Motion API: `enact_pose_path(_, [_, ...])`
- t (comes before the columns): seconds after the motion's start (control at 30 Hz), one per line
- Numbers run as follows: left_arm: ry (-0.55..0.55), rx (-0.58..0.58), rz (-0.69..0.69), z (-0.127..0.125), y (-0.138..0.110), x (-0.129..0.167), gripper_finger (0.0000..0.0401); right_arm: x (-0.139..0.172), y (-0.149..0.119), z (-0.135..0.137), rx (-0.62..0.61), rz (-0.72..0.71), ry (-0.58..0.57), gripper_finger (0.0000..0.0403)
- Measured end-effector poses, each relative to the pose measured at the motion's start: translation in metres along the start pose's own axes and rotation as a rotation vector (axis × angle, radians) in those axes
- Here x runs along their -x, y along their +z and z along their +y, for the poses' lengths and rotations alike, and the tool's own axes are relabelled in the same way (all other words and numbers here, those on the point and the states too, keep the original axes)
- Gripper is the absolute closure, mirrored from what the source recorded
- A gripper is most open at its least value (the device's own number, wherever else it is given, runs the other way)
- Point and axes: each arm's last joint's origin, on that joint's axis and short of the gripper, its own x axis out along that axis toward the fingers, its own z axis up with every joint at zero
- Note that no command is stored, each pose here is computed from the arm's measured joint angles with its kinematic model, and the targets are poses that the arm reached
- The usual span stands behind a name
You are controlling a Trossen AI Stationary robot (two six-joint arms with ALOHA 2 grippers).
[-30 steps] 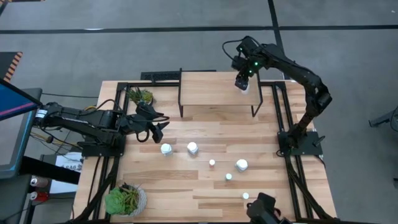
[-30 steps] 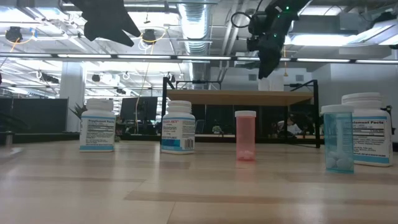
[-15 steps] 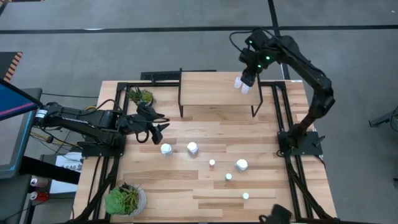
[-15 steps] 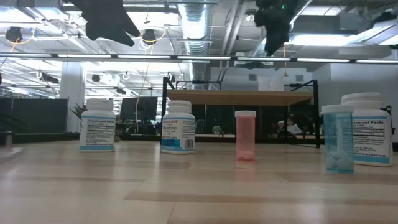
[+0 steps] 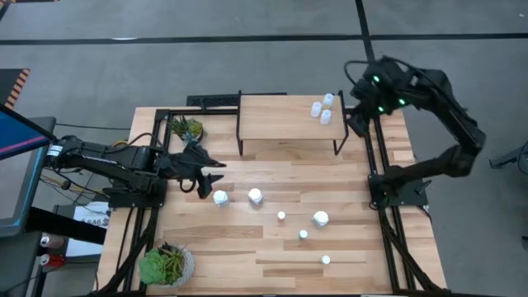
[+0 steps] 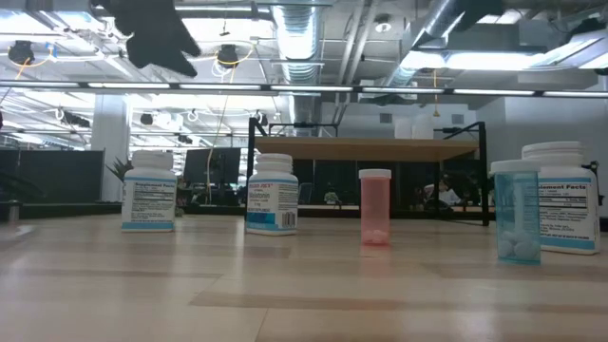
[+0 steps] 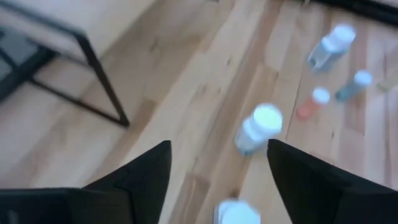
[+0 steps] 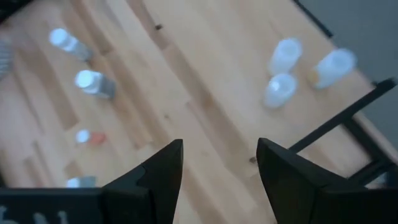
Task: Pick and place medicine bottles onto shelf by color
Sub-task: Put the top left white and blue pill bottle on the shelf
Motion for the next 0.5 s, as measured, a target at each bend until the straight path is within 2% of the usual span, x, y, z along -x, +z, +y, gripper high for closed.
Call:
enact_pose_path(0.13, [0.011, 0.006, 0.100, 0.003, -0.009, 0.000, 0.0103, 0.005, -0.019, 0.011, -0.012, -0.019, 0.051, 0.0179])
enact_pose_path(0.27, [-0.029, -0.002, 0.205, 0.002, -0.017, 0.000, 0.0071, 0.001, -0.032, 0.018, -0.012, -0.020, 0.089, 0.0179])
enact_pose_path(0.5, [-0.027, -0.097, 0.383, -0.019, -0.034, -0.026, 0.0069, -0.024, -0.048, 0.025, -0.019, 0.070, 0.105, 0.0179])
